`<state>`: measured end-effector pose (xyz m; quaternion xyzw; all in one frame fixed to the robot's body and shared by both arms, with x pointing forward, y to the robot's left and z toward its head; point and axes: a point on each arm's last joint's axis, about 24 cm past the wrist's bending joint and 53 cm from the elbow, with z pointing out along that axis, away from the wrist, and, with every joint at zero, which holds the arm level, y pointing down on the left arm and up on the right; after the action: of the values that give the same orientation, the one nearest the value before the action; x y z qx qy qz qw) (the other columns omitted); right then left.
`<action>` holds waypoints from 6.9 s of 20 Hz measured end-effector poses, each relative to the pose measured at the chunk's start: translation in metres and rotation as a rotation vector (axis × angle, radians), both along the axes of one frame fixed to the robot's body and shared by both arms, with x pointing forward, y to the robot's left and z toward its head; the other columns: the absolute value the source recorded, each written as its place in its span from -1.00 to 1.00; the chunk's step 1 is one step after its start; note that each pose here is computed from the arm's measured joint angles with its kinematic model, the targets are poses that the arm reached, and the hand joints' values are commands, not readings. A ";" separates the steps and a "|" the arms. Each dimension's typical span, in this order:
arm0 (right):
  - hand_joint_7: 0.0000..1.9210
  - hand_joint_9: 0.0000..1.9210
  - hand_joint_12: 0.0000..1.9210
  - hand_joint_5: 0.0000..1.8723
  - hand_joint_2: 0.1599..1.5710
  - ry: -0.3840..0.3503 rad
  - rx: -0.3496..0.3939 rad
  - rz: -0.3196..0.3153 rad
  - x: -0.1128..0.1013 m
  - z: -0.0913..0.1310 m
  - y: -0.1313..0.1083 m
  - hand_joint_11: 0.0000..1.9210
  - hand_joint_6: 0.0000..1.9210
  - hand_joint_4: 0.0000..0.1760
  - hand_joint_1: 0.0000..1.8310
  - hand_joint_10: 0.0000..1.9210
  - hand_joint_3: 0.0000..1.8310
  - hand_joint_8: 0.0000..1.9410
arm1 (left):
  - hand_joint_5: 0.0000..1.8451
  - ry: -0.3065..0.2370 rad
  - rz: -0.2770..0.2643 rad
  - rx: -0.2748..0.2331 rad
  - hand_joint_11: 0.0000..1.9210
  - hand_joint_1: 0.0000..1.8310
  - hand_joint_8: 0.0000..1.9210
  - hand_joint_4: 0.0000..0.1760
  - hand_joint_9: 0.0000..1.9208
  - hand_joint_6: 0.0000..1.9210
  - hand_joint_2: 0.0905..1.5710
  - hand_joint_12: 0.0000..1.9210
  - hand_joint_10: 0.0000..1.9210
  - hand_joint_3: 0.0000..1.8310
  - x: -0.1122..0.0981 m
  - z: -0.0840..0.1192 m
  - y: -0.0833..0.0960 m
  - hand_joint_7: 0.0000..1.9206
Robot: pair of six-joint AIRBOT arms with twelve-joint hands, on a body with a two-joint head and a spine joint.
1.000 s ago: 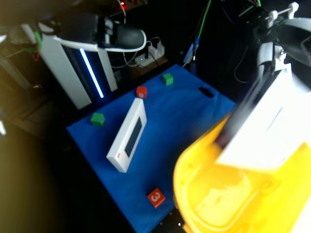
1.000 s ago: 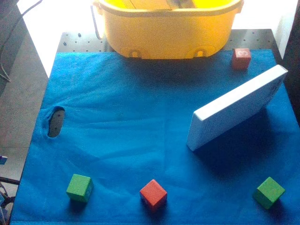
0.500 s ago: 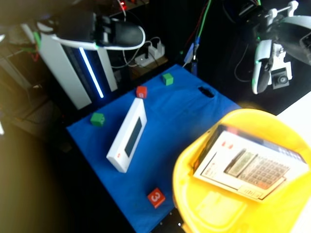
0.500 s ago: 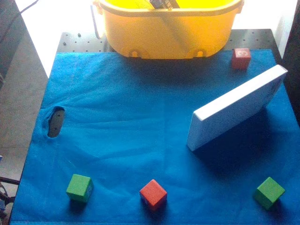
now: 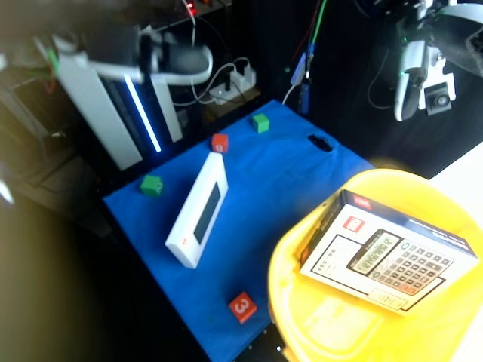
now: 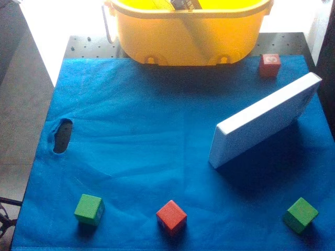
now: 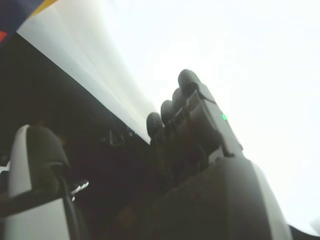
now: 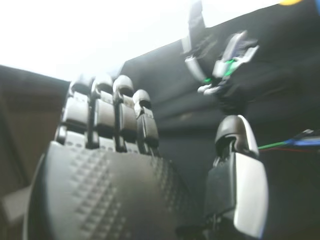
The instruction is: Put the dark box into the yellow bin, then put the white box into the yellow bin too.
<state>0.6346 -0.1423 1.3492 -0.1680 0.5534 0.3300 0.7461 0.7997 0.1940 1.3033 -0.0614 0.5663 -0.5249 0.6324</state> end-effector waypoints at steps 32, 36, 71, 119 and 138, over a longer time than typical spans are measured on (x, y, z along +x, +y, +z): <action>-0.88 -0.91 -0.91 -1.00 0.04 0.365 -0.163 0.051 -0.013 -0.140 0.018 -0.97 -1.00 0.25 -0.84 -0.99 -1.00 -1.00 | -0.69 0.065 0.086 0.147 -0.66 0.13 -1.00 -0.55 -0.66 -1.00 -0.05 -0.96 -0.99 -1.00 -0.010 -0.034 0.032 -0.66; -0.83 -0.93 -0.89 -1.00 -0.12 0.396 -0.193 0.065 -0.017 -0.156 0.025 -0.99 -1.00 0.70 -0.78 -1.00 -1.00 -1.00 | -0.69 0.065 0.087 0.148 -0.65 0.15 -1.00 -0.54 -0.66 -0.99 -0.06 -0.95 -1.00 -1.00 -0.010 -0.034 0.032 -0.66; -0.39 -0.32 -0.80 -0.56 0.10 0.644 -0.139 0.069 0.002 -0.257 0.045 -0.39 -0.98 -1.00 -0.05 -0.97 -1.00 -0.98 | -0.76 0.096 0.087 0.152 -0.70 0.12 -1.00 -0.40 -0.73 -1.00 -0.03 -0.96 -0.99 -0.99 -0.015 -0.046 0.037 -0.67; 0.25 0.35 0.43 0.06 0.29 0.173 0.095 0.076 0.078 -0.036 0.069 0.13 -0.22 -1.00 0.40 -0.23 -1.00 -0.15 | -0.86 0.144 0.097 0.167 -0.87 0.11 -1.00 -0.40 -0.82 -1.00 0.06 -0.96 -0.99 -1.00 -0.018 -0.069 0.045 -0.87; 0.26 0.32 0.36 0.15 0.26 0.063 0.132 0.058 0.090 0.001 0.062 0.08 -0.36 -1.00 0.41 -0.26 -1.00 -0.17 | -0.85 0.108 0.007 0.118 -0.97 0.09 -1.00 -0.66 -0.74 -1.00 0.04 -0.45 -1.00 -1.00 -0.033 -0.073 0.016 -0.78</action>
<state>0.7247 -0.0807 1.3504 -0.1238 0.5484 0.3923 0.7280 0.7663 0.2105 1.2300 -0.0539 0.6293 -0.4844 0.6053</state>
